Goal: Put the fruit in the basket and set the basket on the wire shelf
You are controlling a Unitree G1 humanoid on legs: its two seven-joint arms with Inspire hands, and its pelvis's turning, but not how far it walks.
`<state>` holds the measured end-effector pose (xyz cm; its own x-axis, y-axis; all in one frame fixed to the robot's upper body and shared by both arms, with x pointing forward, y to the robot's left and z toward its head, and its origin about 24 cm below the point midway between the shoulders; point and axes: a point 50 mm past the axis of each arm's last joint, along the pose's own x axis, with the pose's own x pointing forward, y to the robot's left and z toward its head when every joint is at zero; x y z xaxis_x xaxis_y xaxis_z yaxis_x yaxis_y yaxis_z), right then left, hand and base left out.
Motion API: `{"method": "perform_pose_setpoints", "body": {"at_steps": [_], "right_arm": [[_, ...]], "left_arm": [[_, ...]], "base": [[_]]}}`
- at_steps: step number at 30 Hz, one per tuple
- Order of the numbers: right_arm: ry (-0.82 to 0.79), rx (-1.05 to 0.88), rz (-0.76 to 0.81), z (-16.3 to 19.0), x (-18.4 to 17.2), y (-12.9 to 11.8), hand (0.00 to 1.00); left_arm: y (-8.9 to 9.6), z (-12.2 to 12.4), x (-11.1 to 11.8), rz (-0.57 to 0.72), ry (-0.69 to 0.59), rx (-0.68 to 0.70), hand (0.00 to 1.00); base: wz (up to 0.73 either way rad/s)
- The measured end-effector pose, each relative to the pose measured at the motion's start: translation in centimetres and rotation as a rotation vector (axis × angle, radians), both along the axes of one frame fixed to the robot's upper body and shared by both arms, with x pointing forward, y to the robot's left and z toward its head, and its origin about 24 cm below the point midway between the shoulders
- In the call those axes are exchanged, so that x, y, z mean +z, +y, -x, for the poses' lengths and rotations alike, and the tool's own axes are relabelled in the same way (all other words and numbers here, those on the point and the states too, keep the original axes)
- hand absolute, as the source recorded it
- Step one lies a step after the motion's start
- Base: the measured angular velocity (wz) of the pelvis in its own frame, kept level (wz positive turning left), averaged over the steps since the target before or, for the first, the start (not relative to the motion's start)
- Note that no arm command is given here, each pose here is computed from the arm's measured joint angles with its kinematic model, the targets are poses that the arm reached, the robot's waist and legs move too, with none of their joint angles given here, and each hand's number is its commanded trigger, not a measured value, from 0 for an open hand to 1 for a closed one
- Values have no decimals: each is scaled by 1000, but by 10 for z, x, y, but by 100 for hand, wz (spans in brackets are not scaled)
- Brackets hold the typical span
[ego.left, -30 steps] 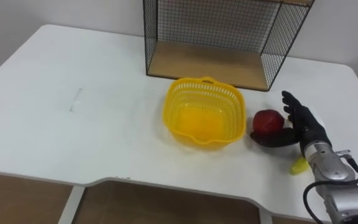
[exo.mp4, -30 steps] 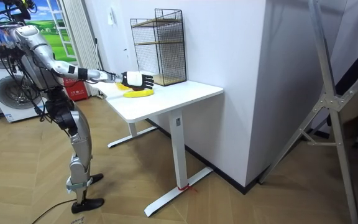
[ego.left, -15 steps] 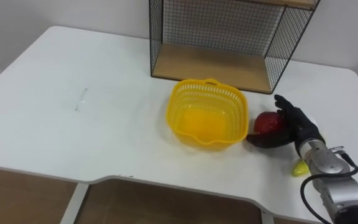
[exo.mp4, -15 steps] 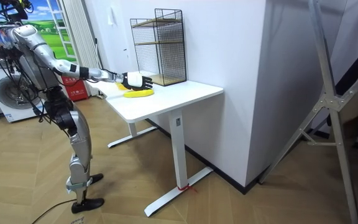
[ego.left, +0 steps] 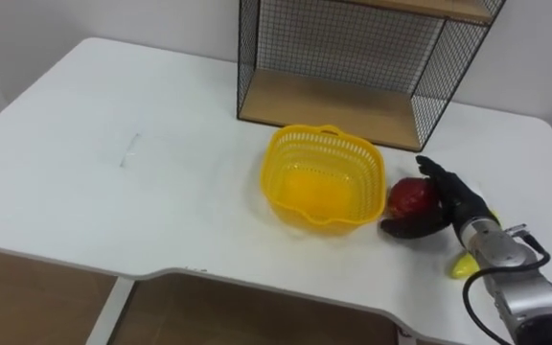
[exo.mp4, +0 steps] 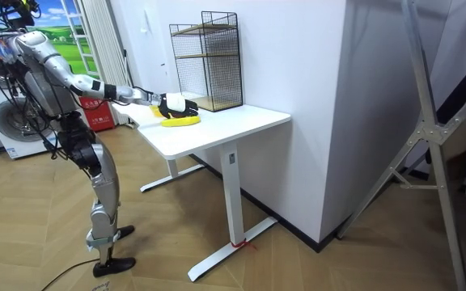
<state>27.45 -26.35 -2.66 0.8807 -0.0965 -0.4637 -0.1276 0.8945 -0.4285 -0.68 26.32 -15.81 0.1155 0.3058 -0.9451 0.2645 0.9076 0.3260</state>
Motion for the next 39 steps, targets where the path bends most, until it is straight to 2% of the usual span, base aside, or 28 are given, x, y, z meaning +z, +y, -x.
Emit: {"method": "perform_pose_setpoints", "body": {"at_steps": [10, 26, 30, 39], "right_arm": [[15, -57, 71, 0, 7, -27, 100], [19, -68, 63, 1, 5, -27, 100], [0, -109, -6, 2, 6, -27, 100], [-69, -282, -328, 2, 1, -16, 100]], "left_arm": [[0, -4, 0, -3, 4, -2, 0], [-1, -10, -2, 5, 2, -4, 0], [-1, -14, -2, 4, -3, -13, 0], [-2, -11, -2, 5, 1, -10, 0]], "base": [[9], [0], [-4], [-4]]}}
